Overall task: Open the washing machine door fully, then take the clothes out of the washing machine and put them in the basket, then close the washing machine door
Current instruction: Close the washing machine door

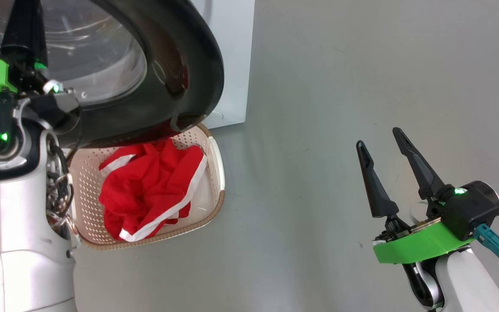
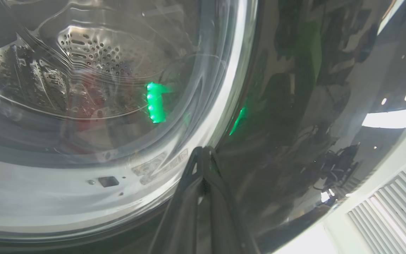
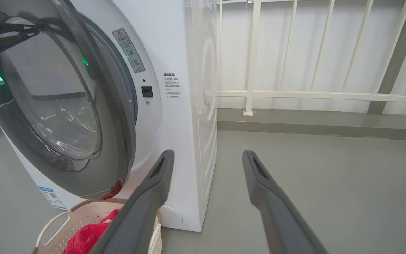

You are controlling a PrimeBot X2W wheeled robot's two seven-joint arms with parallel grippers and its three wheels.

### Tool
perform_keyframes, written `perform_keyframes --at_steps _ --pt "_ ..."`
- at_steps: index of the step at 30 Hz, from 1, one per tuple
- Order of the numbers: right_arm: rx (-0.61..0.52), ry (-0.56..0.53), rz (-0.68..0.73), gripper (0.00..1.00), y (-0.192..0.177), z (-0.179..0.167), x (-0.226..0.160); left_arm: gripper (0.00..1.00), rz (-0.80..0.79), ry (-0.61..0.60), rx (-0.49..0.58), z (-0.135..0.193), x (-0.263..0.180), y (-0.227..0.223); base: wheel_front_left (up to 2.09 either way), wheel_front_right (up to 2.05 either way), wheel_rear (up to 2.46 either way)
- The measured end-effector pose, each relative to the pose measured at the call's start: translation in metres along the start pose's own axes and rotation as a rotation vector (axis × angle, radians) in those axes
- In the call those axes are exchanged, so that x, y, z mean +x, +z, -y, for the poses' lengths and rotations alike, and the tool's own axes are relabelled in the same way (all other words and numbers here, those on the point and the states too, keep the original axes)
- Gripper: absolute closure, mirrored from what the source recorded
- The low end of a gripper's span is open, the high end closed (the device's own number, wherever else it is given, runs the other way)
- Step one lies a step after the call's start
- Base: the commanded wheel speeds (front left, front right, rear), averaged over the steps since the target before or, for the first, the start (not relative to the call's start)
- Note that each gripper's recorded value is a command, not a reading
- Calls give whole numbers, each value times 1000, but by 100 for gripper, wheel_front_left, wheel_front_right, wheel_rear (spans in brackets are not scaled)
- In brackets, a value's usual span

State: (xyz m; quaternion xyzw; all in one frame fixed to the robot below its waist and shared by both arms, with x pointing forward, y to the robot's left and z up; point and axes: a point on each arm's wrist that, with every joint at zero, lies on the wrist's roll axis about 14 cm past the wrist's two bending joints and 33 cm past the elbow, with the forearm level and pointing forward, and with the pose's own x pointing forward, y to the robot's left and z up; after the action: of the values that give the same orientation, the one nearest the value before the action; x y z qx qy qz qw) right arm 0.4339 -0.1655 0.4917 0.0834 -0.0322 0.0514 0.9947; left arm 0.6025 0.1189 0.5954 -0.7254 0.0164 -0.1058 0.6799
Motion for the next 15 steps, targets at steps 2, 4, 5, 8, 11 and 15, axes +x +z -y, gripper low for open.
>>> perform_keyframes --at_steps 2,4,5,8,11,15 --pt "0 1 4 0 2 0 0 100 -2 -1 1 0 -1 -1 0 0 0" --pt "-1 2 8 0 4 -1 -1 100 -3 -1 2 1 -2 -1 0 0 0" --pt "-1 3 12 0 5 -1 -1 100 -2 0 2 2 -3 -1 0 0 0" --pt "-1 7 22 0 10 -3 -3 59 -12 -10 7 6 -8 -2 0 0 0" --pt "-1 13 37 0 16 -6 -5 0 -19 -27 16 13 -16 -3 0 0 0" --pt "1 15 43 0 20 -8 -13 0 -51 -43 42 14 -36 -6 0 0 0"
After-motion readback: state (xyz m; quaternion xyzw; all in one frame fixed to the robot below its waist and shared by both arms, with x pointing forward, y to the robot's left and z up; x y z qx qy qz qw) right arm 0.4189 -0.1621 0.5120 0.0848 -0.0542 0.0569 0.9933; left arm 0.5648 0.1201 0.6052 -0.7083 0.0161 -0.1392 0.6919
